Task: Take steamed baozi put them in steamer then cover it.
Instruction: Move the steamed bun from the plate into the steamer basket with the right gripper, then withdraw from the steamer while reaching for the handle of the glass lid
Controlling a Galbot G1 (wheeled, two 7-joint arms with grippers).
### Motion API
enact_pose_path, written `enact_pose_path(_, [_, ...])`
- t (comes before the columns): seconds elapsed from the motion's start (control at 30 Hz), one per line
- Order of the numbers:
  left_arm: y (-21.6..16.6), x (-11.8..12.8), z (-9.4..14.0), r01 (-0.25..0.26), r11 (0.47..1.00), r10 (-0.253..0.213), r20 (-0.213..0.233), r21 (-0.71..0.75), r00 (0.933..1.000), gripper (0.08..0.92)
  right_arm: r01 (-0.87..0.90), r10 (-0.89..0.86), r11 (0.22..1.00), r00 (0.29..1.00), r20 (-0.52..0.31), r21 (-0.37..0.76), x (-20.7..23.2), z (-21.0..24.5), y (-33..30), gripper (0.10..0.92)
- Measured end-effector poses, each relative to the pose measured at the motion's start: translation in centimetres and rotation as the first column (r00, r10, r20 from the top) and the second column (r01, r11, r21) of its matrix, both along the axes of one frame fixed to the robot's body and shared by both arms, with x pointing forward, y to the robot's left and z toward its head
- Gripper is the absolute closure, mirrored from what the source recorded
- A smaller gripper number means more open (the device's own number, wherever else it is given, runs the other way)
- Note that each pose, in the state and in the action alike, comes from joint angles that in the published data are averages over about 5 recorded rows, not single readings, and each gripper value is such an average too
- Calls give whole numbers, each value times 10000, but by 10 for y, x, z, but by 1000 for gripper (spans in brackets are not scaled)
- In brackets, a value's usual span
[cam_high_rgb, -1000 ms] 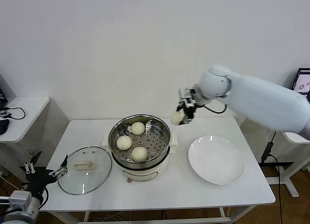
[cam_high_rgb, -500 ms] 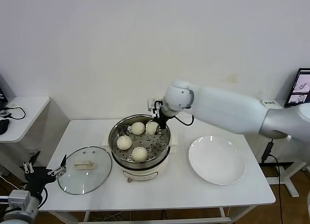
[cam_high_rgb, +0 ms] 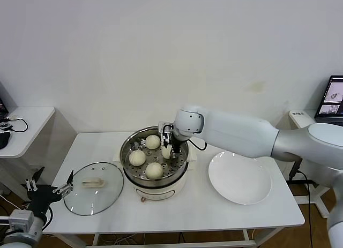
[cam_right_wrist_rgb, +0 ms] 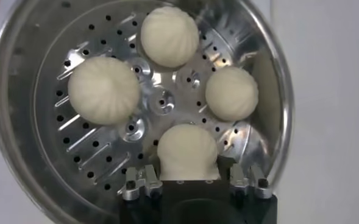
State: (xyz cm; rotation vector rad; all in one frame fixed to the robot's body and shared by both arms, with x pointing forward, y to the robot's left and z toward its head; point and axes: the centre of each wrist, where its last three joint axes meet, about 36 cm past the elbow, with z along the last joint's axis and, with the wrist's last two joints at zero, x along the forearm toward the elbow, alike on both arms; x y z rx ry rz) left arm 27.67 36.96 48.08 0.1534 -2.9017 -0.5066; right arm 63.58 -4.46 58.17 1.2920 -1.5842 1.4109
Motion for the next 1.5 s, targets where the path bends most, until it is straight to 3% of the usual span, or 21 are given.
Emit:
enact_pose_path(0.2, [0,0,0,-8,10000,8,0,-8,10000,177,63,-63,9999,9999,82,95,0,7,-1,246])
enact_pose_path(0.3, [0,0,0,-3,10000,3,6,-8,10000,177,82,-84,9998,9999,142,178,-1,14,-4,207])
enact_pose_path(0.63, [-2,2,2,57,10000,-57,103,-25,9999,177,152,-230,9943,9971,729,1053,-16,47,-30,199])
enact_pose_path(0.93, [-8,3,5,257,9996,-255,204,-97,9995,177,406,-1145,9441,9710,2097,3272,-50,26,-82,200])
enact_pose_path(1.2, [-11,5,4,318,9993,-314,252,-171,9992,177,295,-2778,7971,9047,3230,6032,-92,-30,-135,199])
enact_pose_path(1.37, [-13,7,-2,305,9992,-298,271,-273,9992,177,-125,-4040,6460,8427,3558,7632,-118,-63,-159,200])
enact_pose_path(1.5, [-15,9,-9,309,9990,-298,330,-335,9990,177,-402,-5190,4998,7858,3364,8652,-136,-90,-180,200])
